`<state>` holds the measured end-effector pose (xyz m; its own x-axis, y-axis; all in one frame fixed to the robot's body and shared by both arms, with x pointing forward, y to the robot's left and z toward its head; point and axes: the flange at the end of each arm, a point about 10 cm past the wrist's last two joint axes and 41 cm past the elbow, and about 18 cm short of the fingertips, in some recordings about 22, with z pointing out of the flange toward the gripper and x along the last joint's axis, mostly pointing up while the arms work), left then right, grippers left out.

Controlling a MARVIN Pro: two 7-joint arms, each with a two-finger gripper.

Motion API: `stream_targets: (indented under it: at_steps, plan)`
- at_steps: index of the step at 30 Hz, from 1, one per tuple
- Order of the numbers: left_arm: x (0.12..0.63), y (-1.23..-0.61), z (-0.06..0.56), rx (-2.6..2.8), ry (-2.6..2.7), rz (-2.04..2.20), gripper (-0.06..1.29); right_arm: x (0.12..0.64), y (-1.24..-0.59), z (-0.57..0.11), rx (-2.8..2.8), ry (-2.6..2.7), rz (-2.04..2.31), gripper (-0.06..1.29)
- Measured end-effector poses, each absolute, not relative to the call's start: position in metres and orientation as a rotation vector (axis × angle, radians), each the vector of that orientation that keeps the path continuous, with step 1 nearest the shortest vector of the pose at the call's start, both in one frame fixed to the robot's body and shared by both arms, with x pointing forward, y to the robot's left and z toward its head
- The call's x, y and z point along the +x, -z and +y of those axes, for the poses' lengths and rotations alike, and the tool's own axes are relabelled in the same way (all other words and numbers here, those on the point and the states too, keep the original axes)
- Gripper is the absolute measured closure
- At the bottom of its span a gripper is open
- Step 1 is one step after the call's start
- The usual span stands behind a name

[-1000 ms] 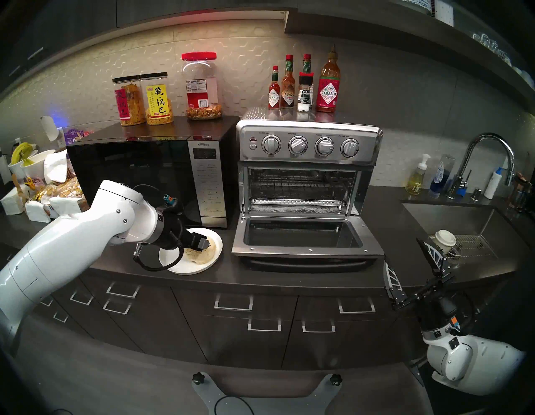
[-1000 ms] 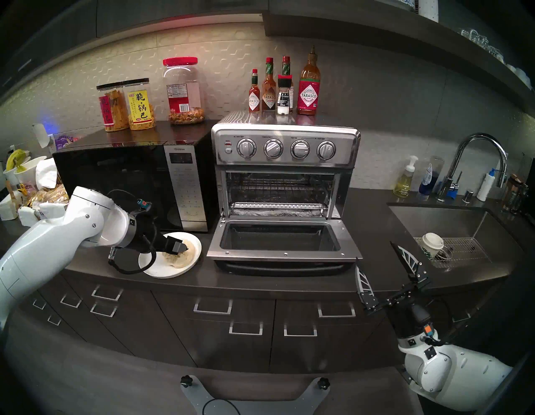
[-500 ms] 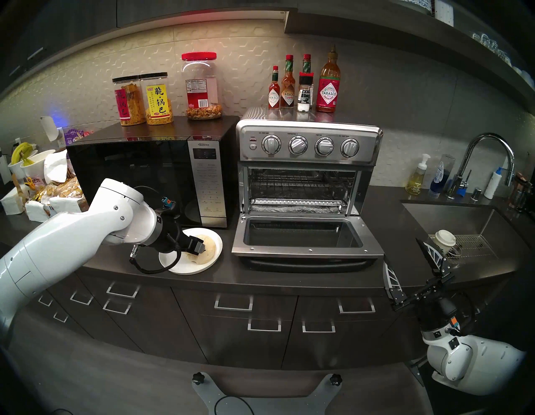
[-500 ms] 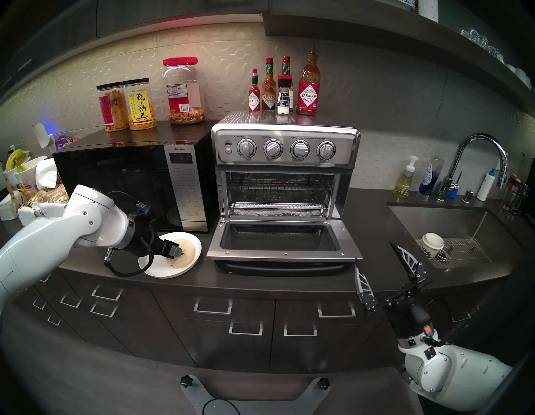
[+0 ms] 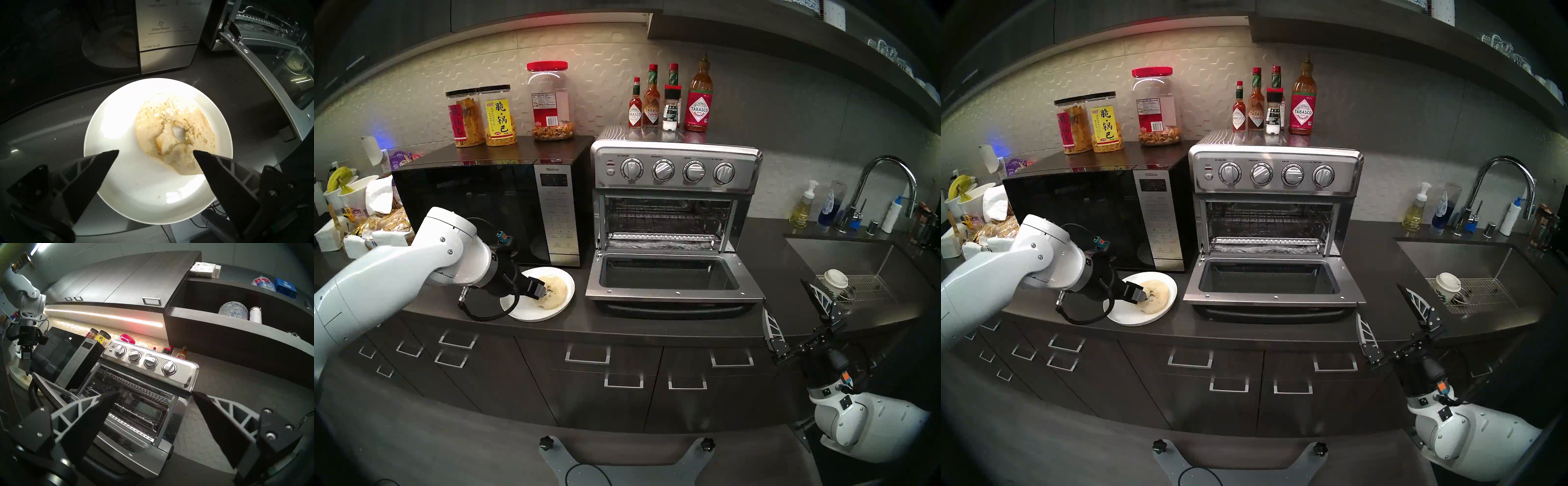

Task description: Open the oven and place the bagel inside on the rack

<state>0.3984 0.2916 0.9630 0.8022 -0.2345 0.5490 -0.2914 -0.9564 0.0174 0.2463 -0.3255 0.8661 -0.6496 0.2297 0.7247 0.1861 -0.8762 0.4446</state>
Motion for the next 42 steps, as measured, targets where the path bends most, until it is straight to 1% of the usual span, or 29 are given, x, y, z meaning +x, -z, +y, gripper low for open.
stream_targets:
  at_steps: [23,34,42]
  plan:
    - [0.398,-0.962,0.291,2.902,-0.837,-0.410,-0.02,0.246,-0.866,-0.325,1.303,-2.723,0.786,0.00]
    - [0.397,-0.952,0.289,2.916,-0.779,-0.419,-0.02,0.246,-0.866,-0.325,1.303,-2.723,0.787,0.00]
    - [0.399,-0.959,0.286,2.922,-0.815,-0.439,-0.02,0.246,-0.866,-0.325,1.304,-2.723,0.785,0.00]
